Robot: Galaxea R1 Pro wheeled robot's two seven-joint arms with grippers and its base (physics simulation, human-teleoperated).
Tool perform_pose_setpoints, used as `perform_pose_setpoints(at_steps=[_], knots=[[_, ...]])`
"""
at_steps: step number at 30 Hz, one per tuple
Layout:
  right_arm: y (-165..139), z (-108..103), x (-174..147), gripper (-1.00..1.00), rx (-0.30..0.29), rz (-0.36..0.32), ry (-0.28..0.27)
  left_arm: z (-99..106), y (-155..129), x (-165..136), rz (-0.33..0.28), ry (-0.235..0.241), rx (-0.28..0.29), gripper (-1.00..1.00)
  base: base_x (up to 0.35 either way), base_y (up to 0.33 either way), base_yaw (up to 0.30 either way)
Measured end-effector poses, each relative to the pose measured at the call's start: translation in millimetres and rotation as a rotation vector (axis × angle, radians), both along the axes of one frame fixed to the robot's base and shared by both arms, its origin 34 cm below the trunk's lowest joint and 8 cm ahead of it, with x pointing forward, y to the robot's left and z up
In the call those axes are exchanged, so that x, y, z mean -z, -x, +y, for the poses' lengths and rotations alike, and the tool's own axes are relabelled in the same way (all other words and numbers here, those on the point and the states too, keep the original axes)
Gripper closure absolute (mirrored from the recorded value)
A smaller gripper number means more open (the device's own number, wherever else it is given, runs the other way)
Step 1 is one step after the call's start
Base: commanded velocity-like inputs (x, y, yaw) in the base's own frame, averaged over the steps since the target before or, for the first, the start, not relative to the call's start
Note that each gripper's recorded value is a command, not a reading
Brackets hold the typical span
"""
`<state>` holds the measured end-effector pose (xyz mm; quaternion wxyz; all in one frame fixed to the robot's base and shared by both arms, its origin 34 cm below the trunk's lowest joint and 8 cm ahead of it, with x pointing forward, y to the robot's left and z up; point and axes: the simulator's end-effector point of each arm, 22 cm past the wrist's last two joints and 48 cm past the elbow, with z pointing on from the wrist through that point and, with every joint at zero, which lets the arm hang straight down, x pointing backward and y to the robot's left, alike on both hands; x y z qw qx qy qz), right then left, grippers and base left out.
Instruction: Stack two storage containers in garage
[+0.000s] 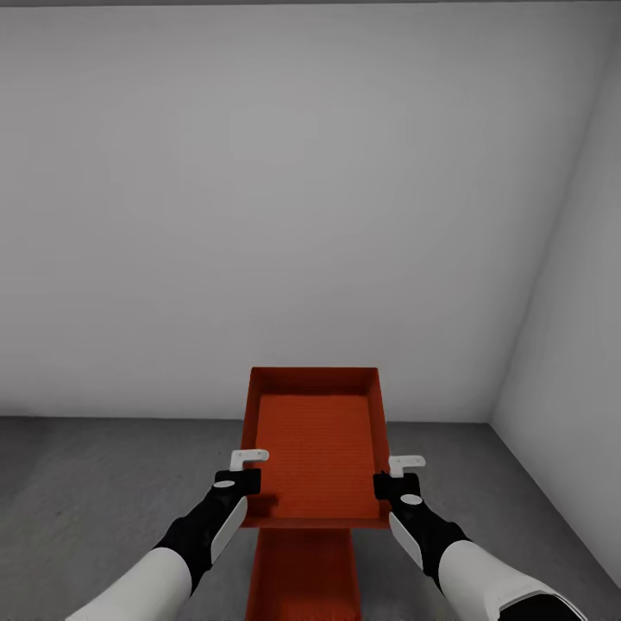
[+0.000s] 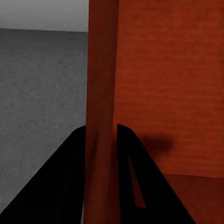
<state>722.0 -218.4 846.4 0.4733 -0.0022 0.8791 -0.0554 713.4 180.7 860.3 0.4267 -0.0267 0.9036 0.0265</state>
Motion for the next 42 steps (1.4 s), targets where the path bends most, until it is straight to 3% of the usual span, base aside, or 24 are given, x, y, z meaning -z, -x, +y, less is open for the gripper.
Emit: perform_pose_setpoints(at_steps=[42], knots=[[10, 0, 42, 1.0, 0.0, 0.072, 0.002, 0, 10, 42, 0.072, 0.002, 0.0, 1.0, 0.0, 0.0, 0.0]])
